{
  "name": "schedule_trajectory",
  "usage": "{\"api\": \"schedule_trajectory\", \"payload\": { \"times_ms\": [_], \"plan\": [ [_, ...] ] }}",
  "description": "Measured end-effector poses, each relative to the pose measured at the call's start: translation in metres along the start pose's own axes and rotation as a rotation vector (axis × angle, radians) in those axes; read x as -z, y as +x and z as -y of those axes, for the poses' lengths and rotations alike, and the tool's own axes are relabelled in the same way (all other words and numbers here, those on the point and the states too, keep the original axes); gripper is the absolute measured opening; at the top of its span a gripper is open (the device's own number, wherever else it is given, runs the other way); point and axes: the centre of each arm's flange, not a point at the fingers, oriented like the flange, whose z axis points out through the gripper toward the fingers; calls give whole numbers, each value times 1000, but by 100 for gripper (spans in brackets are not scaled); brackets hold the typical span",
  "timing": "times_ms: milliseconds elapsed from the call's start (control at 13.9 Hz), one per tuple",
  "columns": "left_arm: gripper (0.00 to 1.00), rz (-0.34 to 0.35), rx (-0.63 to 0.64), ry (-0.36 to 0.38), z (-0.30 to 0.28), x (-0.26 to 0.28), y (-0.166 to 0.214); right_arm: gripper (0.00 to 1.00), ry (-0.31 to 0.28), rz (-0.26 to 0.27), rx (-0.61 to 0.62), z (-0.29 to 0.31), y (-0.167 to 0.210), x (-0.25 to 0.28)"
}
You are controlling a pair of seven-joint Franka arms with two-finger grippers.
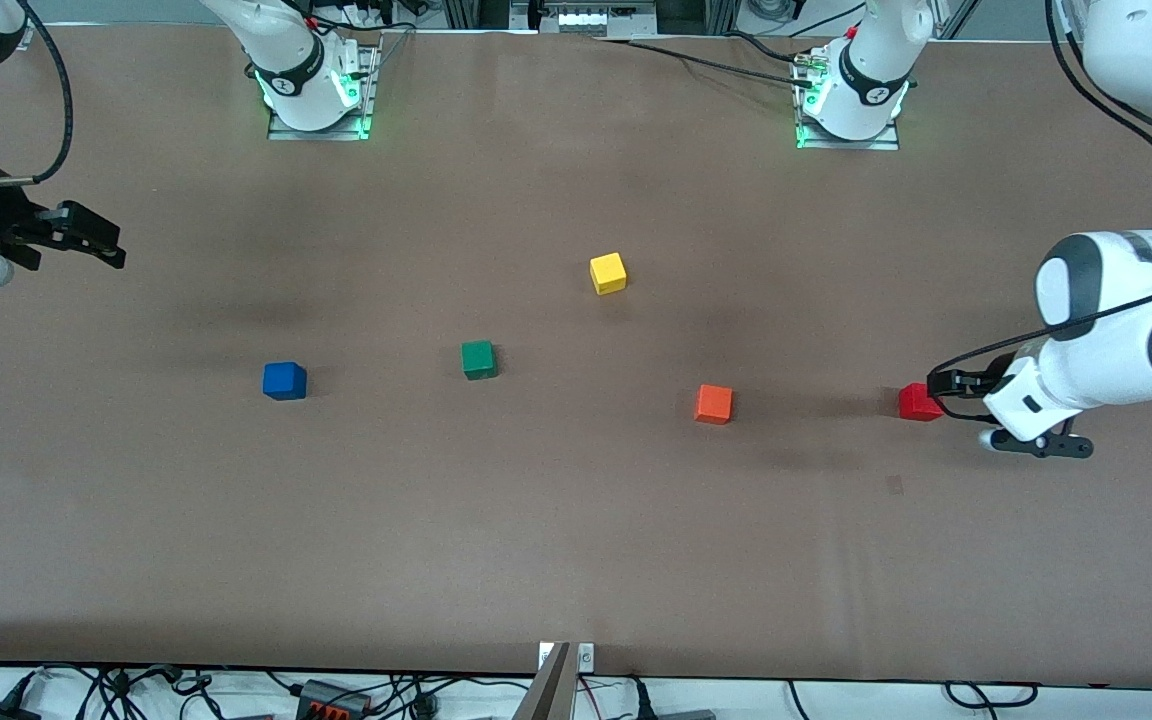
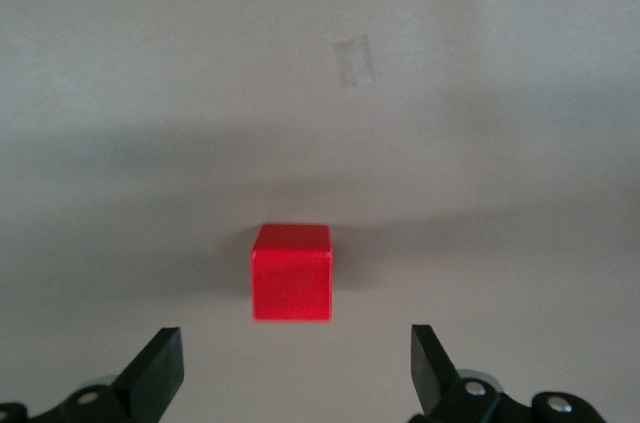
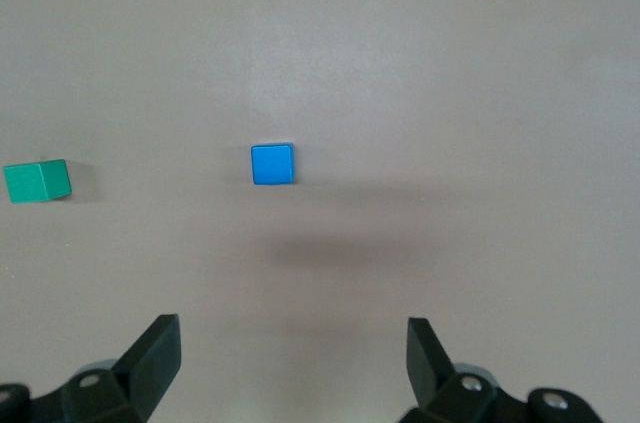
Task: Pass red block to right arm, stack on blue
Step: 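Close the left gripper on the red cube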
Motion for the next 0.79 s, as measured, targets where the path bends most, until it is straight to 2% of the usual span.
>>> {"api": "schedule_trajectory", "payload": {
  "times_ms": [215,574,789],
  "plan": [
    [100,-44,-11,5,-1,-37,-10,100,1,13,0,0,3,-7],
    [100,-35,-47,2,5,-66,-11,100,2,29,5,3,2,-8],
    [100,-53,-60,4,12,-79,-11,100,1,34,13,7,1,-9]
  ]
}}
